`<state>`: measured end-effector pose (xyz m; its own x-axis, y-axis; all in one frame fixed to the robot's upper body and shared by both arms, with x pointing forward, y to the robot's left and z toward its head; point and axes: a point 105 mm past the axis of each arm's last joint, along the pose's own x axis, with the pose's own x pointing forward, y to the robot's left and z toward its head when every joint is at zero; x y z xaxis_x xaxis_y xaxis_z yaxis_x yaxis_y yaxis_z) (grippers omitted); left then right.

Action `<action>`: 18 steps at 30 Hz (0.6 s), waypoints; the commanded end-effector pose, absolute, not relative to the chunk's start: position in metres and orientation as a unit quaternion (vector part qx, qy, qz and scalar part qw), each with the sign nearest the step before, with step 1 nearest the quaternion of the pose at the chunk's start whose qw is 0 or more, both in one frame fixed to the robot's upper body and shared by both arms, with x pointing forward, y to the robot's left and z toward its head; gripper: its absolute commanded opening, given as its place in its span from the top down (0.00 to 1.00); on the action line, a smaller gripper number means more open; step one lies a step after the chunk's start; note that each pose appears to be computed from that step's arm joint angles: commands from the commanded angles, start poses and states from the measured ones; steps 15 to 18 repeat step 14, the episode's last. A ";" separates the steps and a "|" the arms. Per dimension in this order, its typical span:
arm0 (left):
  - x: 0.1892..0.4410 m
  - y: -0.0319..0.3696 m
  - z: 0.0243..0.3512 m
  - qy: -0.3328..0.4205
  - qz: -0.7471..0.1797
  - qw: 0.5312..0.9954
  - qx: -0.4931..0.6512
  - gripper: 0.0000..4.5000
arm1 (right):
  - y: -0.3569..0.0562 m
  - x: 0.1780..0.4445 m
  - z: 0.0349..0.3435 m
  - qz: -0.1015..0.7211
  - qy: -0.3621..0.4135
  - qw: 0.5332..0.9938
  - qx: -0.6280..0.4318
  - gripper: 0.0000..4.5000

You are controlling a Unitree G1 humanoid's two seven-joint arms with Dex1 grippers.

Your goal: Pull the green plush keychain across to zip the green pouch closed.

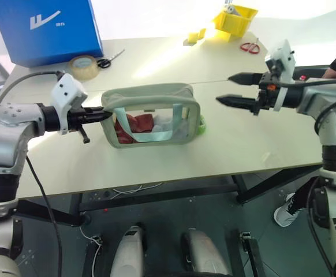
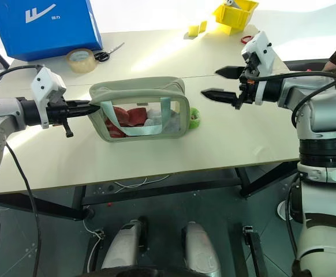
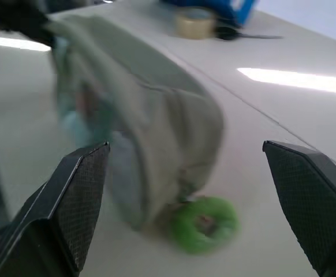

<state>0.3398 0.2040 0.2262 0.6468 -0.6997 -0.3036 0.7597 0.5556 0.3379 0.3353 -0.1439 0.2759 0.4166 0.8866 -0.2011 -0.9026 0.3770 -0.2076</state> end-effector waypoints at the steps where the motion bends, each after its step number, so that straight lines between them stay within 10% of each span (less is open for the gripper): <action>1: 0.337 0.210 0.244 0.047 -0.411 0.884 0.219 0.52 | -0.120 0.321 0.283 0.571 0.003 0.803 -0.172 0.00; 6: 0.333 0.218 0.268 0.022 -0.397 0.901 0.174 0.01 | -0.109 0.324 0.288 0.562 -0.016 0.810 -0.166 0.00; 18: 0.319 0.245 0.291 0.015 -0.355 0.924 0.141 0.01 | -0.121 0.325 0.285 0.541 -0.012 0.824 -0.169 0.00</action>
